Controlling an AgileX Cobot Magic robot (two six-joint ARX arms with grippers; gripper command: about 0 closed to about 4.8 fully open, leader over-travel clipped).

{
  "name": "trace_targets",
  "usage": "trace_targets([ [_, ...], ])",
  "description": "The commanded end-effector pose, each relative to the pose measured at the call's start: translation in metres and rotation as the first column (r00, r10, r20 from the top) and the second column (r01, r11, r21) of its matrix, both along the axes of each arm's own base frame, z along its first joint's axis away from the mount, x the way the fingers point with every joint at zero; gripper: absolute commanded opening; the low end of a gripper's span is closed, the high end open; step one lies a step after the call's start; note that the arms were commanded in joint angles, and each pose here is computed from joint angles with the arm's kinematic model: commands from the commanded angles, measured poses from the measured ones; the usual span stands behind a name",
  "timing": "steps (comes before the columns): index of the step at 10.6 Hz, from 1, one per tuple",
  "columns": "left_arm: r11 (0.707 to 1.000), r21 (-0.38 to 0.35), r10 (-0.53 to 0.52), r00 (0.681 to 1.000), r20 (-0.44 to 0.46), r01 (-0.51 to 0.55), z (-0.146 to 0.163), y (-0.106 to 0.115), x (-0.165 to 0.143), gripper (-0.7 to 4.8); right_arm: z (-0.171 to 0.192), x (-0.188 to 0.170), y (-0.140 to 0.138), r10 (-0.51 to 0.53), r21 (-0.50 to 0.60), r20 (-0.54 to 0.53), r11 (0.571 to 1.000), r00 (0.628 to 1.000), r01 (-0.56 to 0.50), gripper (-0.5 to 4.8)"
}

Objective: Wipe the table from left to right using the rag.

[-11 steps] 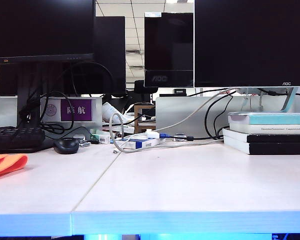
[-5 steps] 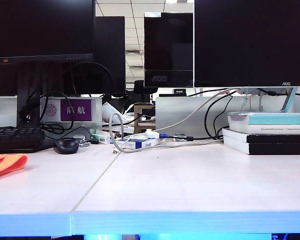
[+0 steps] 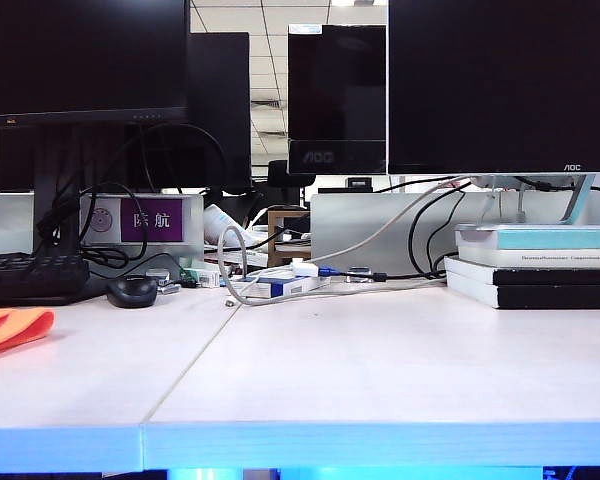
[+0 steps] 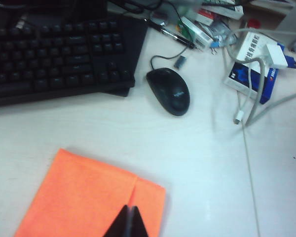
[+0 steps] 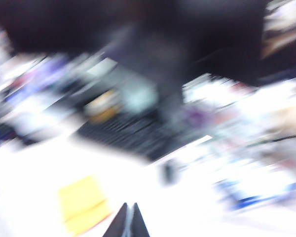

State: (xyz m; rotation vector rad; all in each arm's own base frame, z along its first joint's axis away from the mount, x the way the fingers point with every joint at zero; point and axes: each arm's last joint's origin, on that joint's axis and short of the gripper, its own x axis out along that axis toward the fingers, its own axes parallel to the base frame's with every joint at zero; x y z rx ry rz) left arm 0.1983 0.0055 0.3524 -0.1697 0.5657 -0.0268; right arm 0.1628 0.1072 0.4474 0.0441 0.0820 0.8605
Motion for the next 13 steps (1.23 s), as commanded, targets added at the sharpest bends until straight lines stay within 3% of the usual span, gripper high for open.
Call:
trace_targets([
  [1,1.000,0.008,-0.001,1.000,0.002,0.001,0.000,0.000,0.003,-0.05,-0.011,-0.016,0.021,0.056,-0.096,-0.072,0.993,0.996,-0.063,-0.01],
  [2,1.000,0.014,0.008,1.000,-0.001,-0.008,-0.001,0.000,0.004,-0.05,-0.015,-0.021,0.029,0.088,-0.122,-0.102,0.987,0.991,-0.100,-0.01],
  [3,0.999,0.033,0.000,0.999,-0.034,0.001,-0.006,0.001,0.010,-0.05,-0.027,-0.035,0.041,0.151,-0.254,-0.137,0.950,0.979,-0.182,-0.01],
  [4,0.999,0.051,0.008,0.996,-0.094,-0.003,-0.014,0.002,0.015,-0.05,-0.032,-0.041,0.050,0.180,-0.283,-0.161,0.933,0.970,-0.221,-0.01],
  [5,0.998,0.058,0.010,0.983,-0.183,0.001,-0.027,0.002,0.023,-0.05,-0.032,-0.043,0.052,0.172,-0.293,-0.157,0.932,0.972,-0.213,-0.01],
  [8,0.998,0.064,-0.005,0.943,-0.332,0.028,-0.052,0.003,0.041,0.07,-0.033,-0.046,0.059,0.206,-0.292,-0.157,0.925,0.966,-0.244,-0.01],
  [9,0.997,0.057,-0.016,0.891,-0.453,0.047,-0.080,0.000,0.062,1.59,-0.034,-0.047,0.062,0.217,-0.296,-0.163,0.920,0.962,-0.258,-0.01],
  [10,0.996,0.064,-0.020,0.868,-0.495,0.060,-0.096,-0.001,0.074,1.59,-0.035,-0.046,0.063,0.216,-0.299,-0.167,0.919,0.962,-0.259,-0.01],
  [11,0.992,0.112,0.011,0.864,-0.503,0.053,-0.108,-0.004,0.087,1.59,-0.035,-0.046,0.063,0.214,-0.298,-0.167,0.920,0.962,-0.256,-0.01],
  [13,0.989,0.134,0.021,0.850,-0.527,0.059,-0.120,-0.008,0.095,1.58,-0.036,-0.046,0.063,0.214,-0.300,-0.170,0.919,0.962,-0.257,-0.01],
])
